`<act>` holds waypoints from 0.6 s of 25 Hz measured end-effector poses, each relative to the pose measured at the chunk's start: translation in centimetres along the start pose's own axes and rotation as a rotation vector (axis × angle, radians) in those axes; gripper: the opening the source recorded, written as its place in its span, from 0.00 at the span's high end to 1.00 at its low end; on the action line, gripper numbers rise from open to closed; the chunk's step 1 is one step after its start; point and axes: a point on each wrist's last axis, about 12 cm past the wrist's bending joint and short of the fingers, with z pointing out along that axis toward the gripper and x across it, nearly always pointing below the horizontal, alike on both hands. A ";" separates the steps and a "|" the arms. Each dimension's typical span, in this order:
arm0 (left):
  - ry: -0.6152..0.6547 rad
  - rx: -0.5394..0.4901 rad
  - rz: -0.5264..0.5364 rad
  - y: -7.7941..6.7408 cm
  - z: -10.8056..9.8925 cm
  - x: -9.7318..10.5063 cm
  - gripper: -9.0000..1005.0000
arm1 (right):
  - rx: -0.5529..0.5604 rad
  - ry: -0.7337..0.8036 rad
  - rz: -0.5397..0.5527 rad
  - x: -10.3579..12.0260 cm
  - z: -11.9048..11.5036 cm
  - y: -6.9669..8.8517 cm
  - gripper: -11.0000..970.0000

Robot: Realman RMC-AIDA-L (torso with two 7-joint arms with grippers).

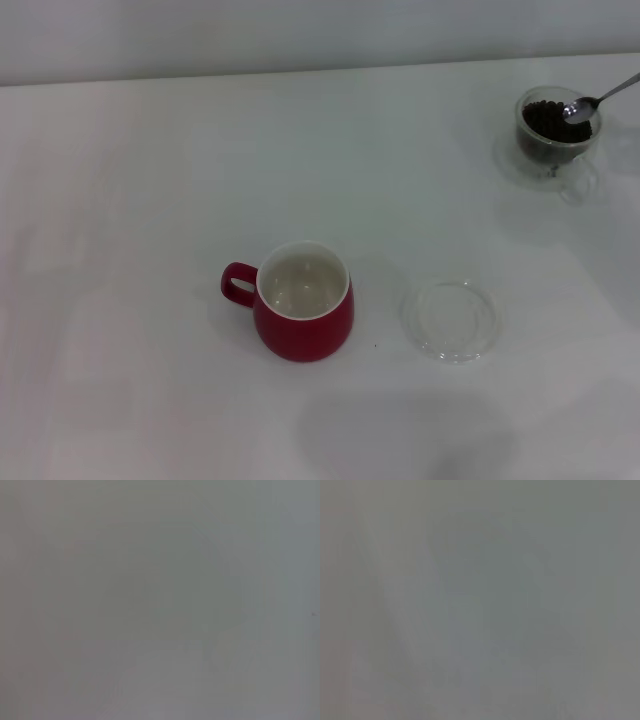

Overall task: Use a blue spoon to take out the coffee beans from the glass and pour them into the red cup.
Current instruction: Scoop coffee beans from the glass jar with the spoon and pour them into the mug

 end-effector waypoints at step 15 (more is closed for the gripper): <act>-0.010 0.006 0.004 0.0 0.4 -0.2 0.13 | -0.036 0.006 -0.016 0.2 0.0 0.7 0.83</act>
